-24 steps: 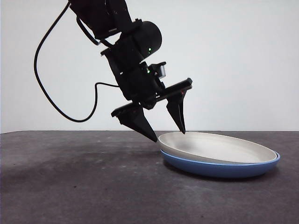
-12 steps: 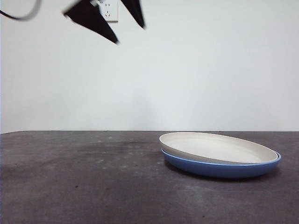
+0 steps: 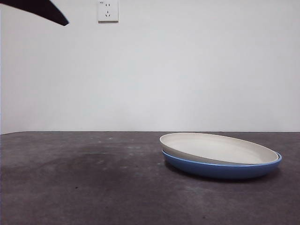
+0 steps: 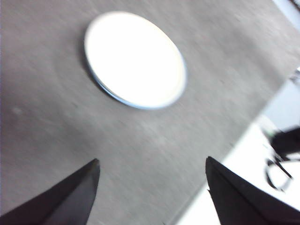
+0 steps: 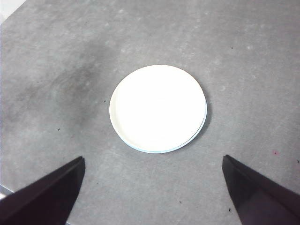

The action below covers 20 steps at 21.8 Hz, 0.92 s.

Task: Pick up the white plate, put it on the blue plate, put it on desk

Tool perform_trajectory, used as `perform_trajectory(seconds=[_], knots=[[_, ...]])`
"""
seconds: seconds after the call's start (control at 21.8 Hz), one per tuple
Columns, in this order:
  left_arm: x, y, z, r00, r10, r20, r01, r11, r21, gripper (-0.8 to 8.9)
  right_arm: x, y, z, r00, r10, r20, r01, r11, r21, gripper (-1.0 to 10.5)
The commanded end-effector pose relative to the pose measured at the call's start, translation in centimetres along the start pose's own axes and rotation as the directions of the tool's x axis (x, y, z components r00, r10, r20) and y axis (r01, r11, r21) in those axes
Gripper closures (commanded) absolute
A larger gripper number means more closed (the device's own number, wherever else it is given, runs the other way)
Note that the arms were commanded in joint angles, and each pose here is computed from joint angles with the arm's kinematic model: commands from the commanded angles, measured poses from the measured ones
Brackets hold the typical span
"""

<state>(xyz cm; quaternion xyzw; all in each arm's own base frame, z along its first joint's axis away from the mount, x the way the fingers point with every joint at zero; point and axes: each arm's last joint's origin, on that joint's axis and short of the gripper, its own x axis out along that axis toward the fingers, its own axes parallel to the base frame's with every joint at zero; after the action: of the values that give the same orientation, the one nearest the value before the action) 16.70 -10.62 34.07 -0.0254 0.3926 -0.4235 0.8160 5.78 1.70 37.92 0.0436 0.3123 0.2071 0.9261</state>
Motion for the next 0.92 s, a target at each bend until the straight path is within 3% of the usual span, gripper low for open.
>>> perform_trajectory(seconds=[0.05, 0.28, 0.41, 0.6, 0.92], knots=[[-0.1, -0.3, -0.9, 0.999, -0.045, -0.003, 0.045, 0.999, 0.018, 4.48, 0.7, -0.2, -0.1, 1.0, 0.003, -0.026, -0.002, 0.999, 0.035, 4.8], [-0.7, -0.5, -1.3, 0.999, -0.046, 0.002, 0.046, 0.999, 0.022, 4.48, 2.1, -0.7, -1.0, 0.997, 0.005, -0.081, 0.003, 0.995, 0.099, 4.8], [-0.7, -0.5, -1.3, 0.999, -0.046, 0.002, 0.046, 0.999, 0.022, 4.48, 2.6, -0.8, -1.0, 0.997, 0.004, -0.074, 0.01, 0.984, 0.178, 4.8], [-0.7, -0.5, -1.2, 0.999, -0.046, 0.004, 0.046, 0.999, 0.023, 4.48, 5.2, -1.8, -0.5, 0.989, -0.055, -0.139, 0.082, 0.978, 0.194, 4.8], [-0.7, -0.5, -1.3, 0.999, -0.046, 0.002, 0.046, 0.999, 0.021, 4.48, 12.2, -4.1, 0.3, 0.977, -0.049, -0.209, 0.095, 0.972, 0.217, 4.8]])
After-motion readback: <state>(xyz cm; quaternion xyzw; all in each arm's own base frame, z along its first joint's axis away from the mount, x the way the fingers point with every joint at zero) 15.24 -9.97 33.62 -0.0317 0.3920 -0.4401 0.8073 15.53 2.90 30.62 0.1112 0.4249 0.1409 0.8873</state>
